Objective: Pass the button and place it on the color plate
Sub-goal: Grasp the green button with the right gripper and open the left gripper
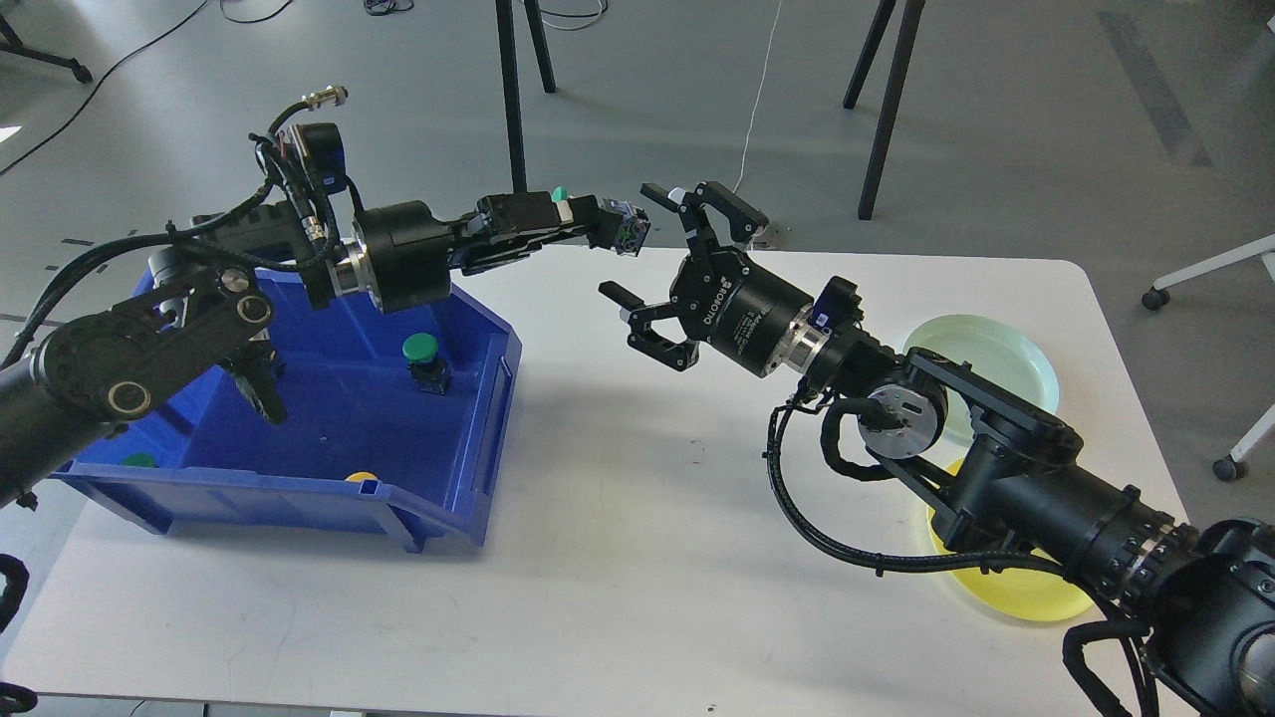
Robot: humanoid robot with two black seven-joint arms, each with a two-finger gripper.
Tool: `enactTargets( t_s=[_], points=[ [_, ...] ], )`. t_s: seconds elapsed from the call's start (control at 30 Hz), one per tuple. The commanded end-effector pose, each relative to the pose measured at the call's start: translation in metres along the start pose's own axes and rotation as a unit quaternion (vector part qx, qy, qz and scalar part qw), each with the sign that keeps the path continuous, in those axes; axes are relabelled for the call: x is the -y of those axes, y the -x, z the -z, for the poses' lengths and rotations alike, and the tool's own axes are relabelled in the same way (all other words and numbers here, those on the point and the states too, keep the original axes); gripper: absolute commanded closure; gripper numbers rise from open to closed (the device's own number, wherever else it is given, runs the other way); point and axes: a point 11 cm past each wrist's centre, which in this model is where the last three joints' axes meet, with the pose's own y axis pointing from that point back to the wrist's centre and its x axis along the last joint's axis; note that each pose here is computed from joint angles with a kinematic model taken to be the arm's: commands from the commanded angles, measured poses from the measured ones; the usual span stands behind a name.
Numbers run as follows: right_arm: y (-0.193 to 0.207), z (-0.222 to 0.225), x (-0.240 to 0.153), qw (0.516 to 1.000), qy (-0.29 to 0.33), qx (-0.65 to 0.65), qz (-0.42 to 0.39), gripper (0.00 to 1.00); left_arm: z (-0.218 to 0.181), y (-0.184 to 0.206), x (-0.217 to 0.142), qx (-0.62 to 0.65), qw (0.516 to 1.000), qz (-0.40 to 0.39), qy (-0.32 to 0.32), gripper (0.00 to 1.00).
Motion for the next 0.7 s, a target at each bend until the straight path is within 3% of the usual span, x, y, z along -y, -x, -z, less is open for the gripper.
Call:
enactTargets(
  t_s=[0.0,0.17,0.67],
  points=[
    [0.0047,0.0021,0.0058,1.0,-0.006,0.006,0.005,0.02,0.0004,-0.0002,-0.0002,0.0,1.0,0.0,-0.001,0.89],
    [0.0078,0.0024,0.0097,1.0,-0.008,0.006,0.006,0.06,0.0006,-0.0005,-0.0007,0.0,1.0,-0.001,-0.001,0.88],
    [0.0069,0.004,0.0096,1.0,-0.008,0.003,0.003,0.32,0.0032,-0.0017,-0.0017,-0.001,1.0,-0.003,-0.005,0.88]
  ],
)
